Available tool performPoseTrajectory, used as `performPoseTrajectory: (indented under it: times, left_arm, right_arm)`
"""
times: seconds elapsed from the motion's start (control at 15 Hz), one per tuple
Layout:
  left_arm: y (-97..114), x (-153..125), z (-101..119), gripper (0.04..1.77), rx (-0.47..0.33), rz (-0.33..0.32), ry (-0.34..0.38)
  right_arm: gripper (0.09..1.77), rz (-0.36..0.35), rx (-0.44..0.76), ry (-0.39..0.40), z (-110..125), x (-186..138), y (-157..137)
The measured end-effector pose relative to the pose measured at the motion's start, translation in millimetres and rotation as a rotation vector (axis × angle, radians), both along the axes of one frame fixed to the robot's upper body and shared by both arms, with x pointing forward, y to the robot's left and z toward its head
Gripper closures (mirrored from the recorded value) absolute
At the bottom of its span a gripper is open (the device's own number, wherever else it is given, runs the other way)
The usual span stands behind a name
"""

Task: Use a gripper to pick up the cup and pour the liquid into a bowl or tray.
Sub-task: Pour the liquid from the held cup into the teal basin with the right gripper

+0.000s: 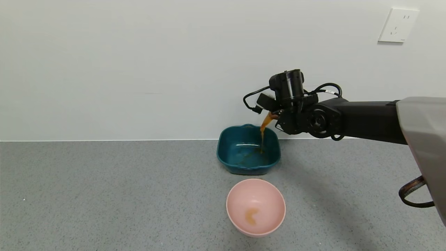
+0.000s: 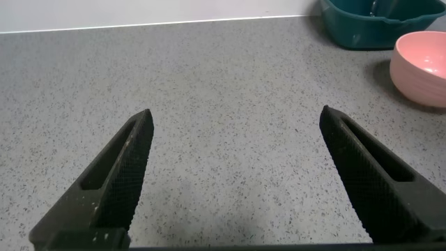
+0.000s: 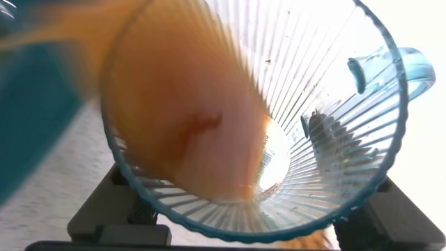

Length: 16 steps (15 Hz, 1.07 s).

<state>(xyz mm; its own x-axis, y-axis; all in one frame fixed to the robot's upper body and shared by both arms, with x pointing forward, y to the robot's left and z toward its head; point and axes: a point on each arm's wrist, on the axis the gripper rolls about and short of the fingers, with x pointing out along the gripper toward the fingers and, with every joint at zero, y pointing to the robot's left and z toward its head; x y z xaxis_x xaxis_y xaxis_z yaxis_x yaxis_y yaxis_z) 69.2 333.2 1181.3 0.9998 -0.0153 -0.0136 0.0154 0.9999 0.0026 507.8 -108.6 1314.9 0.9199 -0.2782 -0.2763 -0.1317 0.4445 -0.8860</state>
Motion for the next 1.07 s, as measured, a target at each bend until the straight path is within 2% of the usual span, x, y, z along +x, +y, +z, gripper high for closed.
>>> performPoseTrajectory:
  times: [0.73, 1.07]
  left_arm:
    - [0, 0, 0, 0.09, 0.000, 0.000, 0.000]
    - [0, 0, 0, 0.09, 0.000, 0.000, 0.000]
  right_arm:
    - [0.52, 0.041, -0.226, -0.157, 17, 15, 1]
    - [0.52, 0.049, -0.355, -0.184, 19, 20, 1]
